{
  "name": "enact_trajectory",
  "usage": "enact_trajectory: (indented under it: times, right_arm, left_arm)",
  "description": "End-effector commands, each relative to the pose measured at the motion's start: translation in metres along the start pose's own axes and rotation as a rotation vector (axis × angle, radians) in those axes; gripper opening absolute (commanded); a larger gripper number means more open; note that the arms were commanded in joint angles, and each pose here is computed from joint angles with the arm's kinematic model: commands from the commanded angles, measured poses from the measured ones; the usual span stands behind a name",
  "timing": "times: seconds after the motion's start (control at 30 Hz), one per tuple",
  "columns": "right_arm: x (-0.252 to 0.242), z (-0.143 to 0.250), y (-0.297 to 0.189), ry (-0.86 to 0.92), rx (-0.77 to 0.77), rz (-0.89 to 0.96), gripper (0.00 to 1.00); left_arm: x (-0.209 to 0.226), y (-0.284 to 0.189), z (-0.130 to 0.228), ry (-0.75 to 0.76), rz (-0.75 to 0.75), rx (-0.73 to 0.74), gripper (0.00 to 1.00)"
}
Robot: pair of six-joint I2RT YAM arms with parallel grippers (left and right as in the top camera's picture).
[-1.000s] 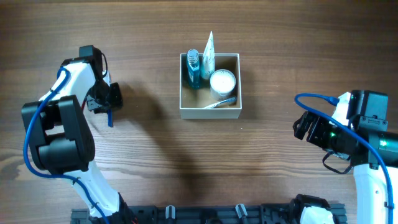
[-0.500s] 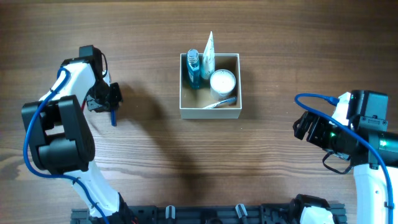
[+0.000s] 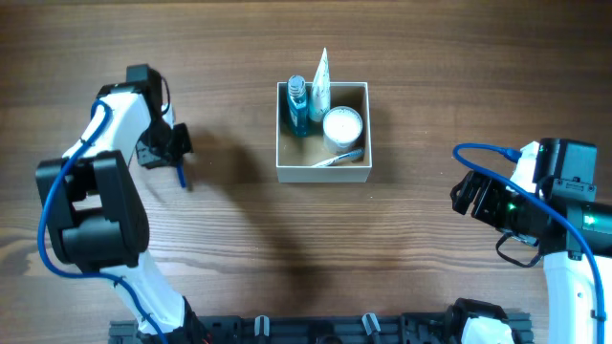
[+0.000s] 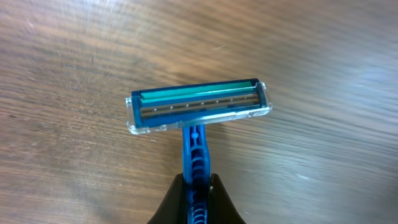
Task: Pack container
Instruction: 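Place the razor into the box and withdraw the left gripper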
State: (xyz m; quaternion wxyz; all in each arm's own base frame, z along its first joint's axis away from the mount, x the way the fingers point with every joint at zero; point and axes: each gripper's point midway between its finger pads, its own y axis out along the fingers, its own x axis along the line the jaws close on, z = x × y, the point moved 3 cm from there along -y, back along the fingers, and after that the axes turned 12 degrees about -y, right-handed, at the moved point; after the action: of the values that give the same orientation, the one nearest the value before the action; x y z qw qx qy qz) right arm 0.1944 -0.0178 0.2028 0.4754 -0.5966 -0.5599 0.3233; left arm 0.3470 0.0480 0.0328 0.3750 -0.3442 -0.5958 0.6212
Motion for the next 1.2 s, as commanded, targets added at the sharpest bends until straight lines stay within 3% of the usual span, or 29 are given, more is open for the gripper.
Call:
enact_trajectory:
  times: [0.0, 0.1, 0.2, 0.33, 0.43, 0.63, 0.97, 1.1, 1.17]
  right_arm:
    - [0.002, -0.001, 0.0, -0.018, -0.001, -0.012, 1.0]
    - [0.002, -0.001, 0.0, -0.019, -0.001, -0.012, 1.0]
    - [0.002, -0.002, 0.0, -0.019, -0.005, -0.013, 1.0]
    - [0.002, -0.003, 0.0, -0.022, -0.011, -0.012, 1.0]
    - [0.002, -0.003, 0.0, -0.022, -0.012, -0.012, 1.0]
    - [0.002, -0.003, 0.0, -0.025, -0.012, -0.012, 1.0]
    - [0.002, -0.003, 0.0, -0.024, -0.012, -0.012, 1.0]
    - [0.002, -0.003, 0.0, -0.024, -0.011, -0.012, 1.0]
    - [0.002, -0.003, 0.0, -0.024, -0.012, -0.012, 1.0]
  left_arm:
    - [-0.06, -0.11, -0.003, 0.177, 0.123, -0.276, 0.04]
    - [-0.093, -0.159, 0.017, 0.354, 0.182, -0.412, 0.04]
    - [-0.134, -0.198, 0.056, 0.667, 0.225, -0.551, 0.04]
    - [-0.185, -0.207, 0.121, 1.039, 0.245, -0.588, 0.04]
    - [-0.207, -0.196, 0.151, 1.151, 0.254, -0.557, 0.04]
    - [-0.236, -0.161, 0.184, 1.272, 0.232, -0.464, 0.04]
    - [-0.249, -0.095, 0.164, 1.254, 0.146, -0.338, 0.04]
    - [-0.25, -0.092, 0.161, 1.252, 0.131, -0.343, 0.21]
    - [-0.248, -0.093, 0.156, 1.244, 0.095, -0.365, 0.36]
